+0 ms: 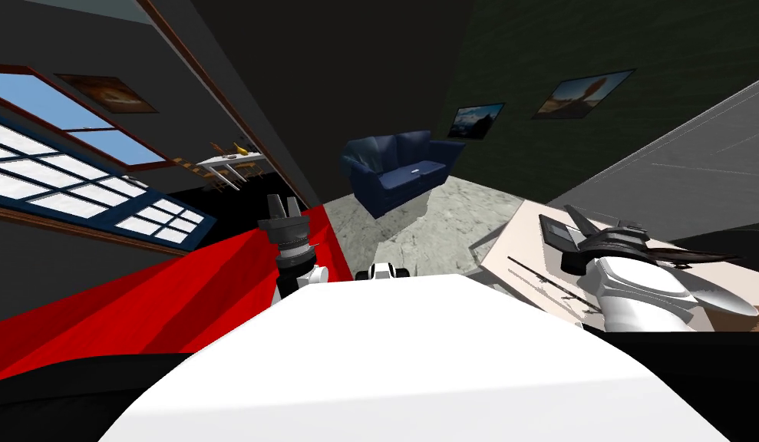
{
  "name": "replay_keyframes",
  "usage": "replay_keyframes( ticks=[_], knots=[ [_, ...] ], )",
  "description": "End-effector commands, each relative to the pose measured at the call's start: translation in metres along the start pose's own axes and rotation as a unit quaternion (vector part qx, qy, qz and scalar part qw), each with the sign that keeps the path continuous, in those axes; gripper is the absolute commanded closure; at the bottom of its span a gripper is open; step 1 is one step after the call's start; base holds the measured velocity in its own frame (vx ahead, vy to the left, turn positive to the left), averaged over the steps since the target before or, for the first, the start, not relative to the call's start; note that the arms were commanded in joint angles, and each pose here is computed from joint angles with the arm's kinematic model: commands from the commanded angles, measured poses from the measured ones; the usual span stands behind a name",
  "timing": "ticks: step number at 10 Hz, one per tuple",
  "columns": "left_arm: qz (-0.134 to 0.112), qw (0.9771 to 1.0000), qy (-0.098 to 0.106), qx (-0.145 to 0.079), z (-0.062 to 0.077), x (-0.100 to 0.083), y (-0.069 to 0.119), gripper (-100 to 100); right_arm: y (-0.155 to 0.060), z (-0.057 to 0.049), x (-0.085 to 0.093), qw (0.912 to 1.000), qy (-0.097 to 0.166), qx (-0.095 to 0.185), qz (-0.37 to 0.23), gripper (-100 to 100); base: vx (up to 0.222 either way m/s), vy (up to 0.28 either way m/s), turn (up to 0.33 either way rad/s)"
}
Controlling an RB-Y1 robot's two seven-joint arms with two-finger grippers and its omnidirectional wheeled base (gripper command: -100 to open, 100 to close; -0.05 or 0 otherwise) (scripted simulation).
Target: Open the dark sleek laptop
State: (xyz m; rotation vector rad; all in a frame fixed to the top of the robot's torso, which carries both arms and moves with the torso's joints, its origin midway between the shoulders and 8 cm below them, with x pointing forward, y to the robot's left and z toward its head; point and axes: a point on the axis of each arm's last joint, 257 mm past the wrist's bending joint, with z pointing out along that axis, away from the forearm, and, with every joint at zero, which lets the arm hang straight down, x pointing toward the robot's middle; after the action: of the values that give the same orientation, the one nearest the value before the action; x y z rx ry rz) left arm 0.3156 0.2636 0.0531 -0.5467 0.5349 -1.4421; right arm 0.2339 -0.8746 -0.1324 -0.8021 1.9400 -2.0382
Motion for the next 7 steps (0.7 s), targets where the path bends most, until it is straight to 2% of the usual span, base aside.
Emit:
replay_keyframes(
  ticks=[1,2,7],
  knots=[
    [0.000,1.0000,0.000,0.000,0.0000,0.0000,0.0000,0,-0.0024,0.0006,0.0050,1.0000,0.002,-0.001,0.002,-100,-0.013,0.017,0.000],
    [0.000,1.0000,0.000,0.000,0.0000,-0.0001,0.0000,0,-0.0028,0.0006,0.0058,1.0000,0.003,-0.001,0.002,0,-0.004,0.006,-0.001],
    [0.000,1.0000,0.000,0.000,-0.0001,-0.0001,0.0000,0,-0.0027,0.0006,0.0058,1.0000,0.003,-0.001,0.002,0,0.000,0.000,0.000]
  ],
)
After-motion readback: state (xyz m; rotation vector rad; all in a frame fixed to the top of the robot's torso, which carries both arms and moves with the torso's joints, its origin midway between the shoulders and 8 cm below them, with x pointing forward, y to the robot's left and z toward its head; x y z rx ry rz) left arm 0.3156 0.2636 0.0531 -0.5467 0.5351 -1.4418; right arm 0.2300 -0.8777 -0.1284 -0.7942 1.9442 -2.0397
